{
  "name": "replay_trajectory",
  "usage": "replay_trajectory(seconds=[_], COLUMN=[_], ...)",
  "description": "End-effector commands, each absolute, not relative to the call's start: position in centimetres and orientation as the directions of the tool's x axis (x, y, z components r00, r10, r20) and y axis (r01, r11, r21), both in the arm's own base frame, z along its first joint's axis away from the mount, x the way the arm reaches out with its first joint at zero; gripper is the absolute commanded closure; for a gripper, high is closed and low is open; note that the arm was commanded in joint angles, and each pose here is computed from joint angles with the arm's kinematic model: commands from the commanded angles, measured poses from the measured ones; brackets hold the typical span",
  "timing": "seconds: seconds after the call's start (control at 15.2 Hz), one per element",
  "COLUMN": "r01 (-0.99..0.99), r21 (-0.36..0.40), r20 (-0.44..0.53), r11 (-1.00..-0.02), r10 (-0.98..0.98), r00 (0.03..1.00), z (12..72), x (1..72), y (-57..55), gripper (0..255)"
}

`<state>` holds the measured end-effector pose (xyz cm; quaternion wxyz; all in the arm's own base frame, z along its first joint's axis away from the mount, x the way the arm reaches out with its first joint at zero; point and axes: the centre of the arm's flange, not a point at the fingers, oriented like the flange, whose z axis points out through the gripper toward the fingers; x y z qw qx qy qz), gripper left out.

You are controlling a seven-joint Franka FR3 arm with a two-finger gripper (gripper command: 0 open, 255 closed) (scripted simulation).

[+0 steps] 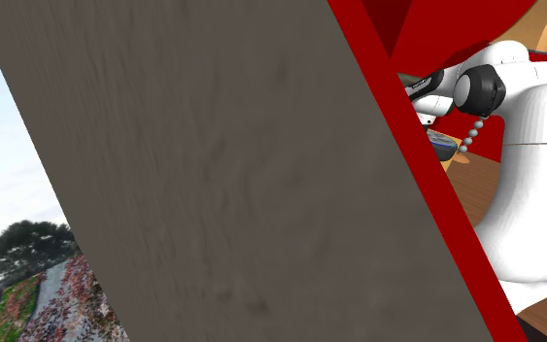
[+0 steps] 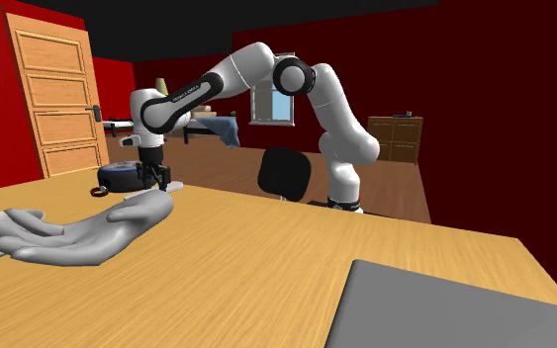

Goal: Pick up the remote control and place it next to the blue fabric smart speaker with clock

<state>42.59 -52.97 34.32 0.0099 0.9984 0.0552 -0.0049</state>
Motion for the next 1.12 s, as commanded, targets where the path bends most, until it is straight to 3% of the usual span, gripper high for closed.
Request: replay_trajectory(seconds=[0.0, 0.33, 0.59, 1.06], r01=[0.11, 0.11, 0.11, 0.11], r21=[0.02, 0.02, 0.02, 0.02], r20=[-0.011, -0.011, -0.011, -0.011], r11=[-0.994, -0.994, -0.994, -0.994], r10=[0.11, 0.11, 0.11, 0.11], r00=[0.994, 0.994, 0.994, 0.994], z=[34.3, 34.3, 39.3, 39.3], x=[42.6, 42.6, 42.6, 42.6], y=[-53.0, -53.0, -52.9, -52.9], gripper=[0, 0, 0, 0])
